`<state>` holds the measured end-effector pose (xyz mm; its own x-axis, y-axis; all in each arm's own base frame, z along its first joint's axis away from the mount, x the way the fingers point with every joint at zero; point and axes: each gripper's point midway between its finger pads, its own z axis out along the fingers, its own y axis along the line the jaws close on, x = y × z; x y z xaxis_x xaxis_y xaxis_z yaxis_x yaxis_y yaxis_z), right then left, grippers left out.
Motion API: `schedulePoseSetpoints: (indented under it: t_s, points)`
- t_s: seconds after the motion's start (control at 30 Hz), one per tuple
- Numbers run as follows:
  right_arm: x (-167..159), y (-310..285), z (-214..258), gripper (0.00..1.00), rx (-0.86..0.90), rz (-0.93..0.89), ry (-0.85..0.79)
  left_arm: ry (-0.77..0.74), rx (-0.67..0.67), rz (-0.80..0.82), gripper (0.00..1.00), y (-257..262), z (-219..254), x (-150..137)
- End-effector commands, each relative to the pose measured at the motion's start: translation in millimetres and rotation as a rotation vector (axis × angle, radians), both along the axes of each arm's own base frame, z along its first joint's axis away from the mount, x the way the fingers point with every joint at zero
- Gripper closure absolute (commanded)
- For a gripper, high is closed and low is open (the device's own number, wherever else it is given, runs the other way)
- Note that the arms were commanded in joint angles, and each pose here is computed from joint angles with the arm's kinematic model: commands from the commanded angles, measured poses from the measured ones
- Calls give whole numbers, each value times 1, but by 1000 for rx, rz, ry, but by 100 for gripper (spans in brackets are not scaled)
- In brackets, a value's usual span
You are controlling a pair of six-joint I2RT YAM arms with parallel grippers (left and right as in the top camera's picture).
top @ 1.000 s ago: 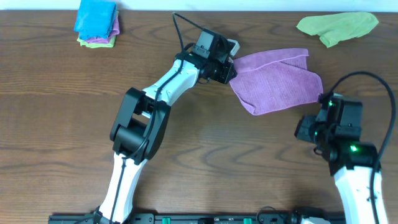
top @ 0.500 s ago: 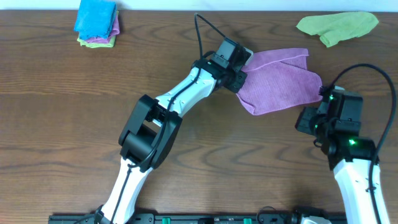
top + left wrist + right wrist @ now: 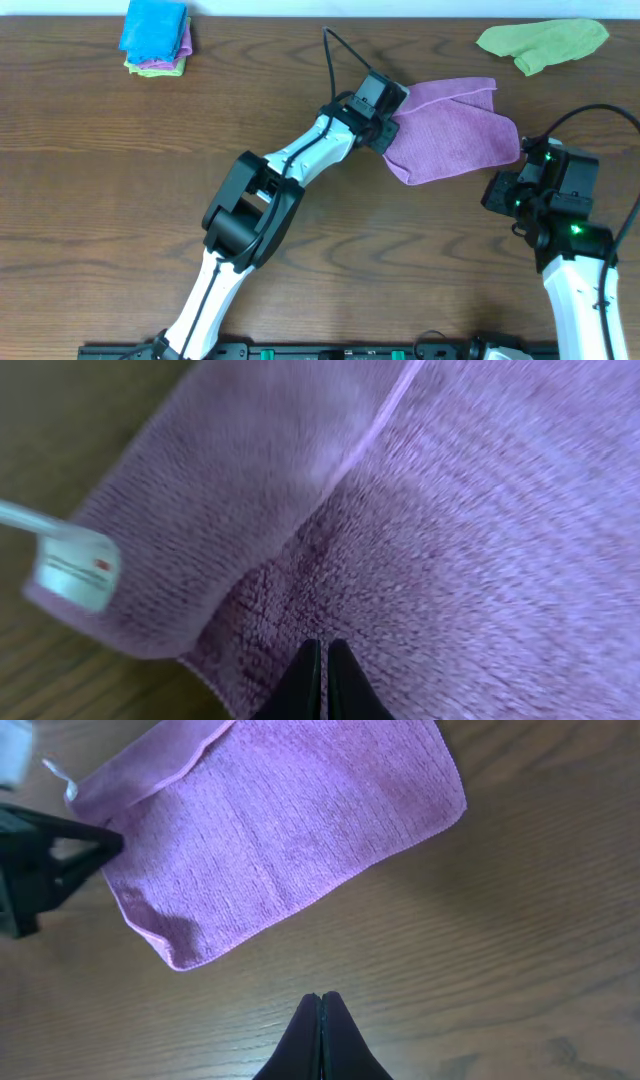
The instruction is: Fold the cloth
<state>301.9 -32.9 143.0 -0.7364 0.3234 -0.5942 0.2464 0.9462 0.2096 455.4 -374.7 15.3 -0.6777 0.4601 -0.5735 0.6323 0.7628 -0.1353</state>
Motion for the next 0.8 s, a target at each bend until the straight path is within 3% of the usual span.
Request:
schedulePoseSetpoints:
  t_s: [0.0,0.27,0.47,0.77]
  points:
    - [5,-1,10,99,-6,15,-29,9,25,0,94,1,-18,1]
    - [5,-1,10,99,-6,14,-30,60,76,4,94,10,-39,-8]
    - [7,-2,11,98,-17,26,-38,64,320,50,94,70,-55,-5]
    - [43,11,-36,99,70,103,20,185,397,106,94,129,-58,-6]
